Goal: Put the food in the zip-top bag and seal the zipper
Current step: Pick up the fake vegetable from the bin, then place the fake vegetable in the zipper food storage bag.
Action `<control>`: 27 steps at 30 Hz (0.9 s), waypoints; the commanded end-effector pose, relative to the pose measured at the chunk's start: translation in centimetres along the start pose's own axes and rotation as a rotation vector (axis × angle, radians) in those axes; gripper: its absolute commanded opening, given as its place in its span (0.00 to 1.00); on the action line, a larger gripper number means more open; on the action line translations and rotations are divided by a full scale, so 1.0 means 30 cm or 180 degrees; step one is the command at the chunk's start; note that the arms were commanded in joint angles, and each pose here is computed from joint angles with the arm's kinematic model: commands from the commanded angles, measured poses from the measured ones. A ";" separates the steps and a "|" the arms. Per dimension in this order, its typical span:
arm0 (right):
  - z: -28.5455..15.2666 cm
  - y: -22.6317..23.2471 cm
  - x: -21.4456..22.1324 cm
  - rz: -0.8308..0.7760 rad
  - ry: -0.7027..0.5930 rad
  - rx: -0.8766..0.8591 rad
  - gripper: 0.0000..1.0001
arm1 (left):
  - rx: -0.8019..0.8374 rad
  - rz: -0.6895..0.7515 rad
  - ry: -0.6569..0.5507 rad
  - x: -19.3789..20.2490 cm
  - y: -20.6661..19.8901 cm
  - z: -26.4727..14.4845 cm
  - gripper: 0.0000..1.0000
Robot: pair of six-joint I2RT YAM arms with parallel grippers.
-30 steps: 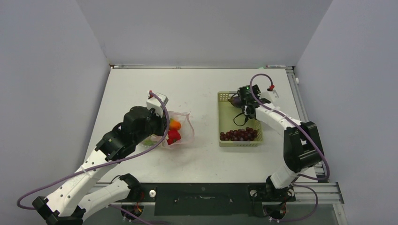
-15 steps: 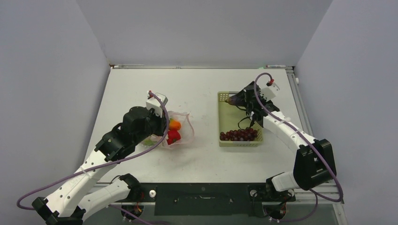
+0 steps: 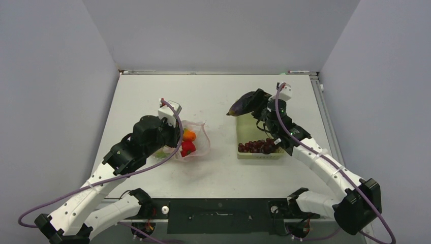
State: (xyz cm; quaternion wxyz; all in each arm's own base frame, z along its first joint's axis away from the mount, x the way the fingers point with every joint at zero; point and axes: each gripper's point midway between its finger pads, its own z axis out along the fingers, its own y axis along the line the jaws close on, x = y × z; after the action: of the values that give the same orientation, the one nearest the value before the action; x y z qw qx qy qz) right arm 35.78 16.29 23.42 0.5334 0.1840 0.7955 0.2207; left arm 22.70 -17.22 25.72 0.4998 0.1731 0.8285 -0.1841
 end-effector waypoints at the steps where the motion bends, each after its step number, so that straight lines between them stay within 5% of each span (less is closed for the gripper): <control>1: -0.102 0.219 -0.071 -0.0287 -0.0248 -0.0780 0.36 | 0.0086 -0.0036 -0.0216 -0.063 -0.021 -0.013 0.00; 10: -0.252 0.440 -0.004 -0.0793 -0.0320 -0.1478 0.38 | 0.0086 -0.0035 -0.0202 -0.060 -0.022 -0.009 0.00; 27: -0.441 0.615 0.162 -0.1620 -0.0775 -0.1814 0.41 | 0.0095 -0.0038 -0.0185 -0.056 -0.024 -0.003 0.00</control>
State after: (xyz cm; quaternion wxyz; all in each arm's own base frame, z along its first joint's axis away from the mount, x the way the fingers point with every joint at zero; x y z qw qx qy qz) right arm 22.56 32.24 31.96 0.6430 -0.1685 0.6896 0.2874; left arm 22.71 -17.22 25.71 0.4996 0.1731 0.8286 -0.1840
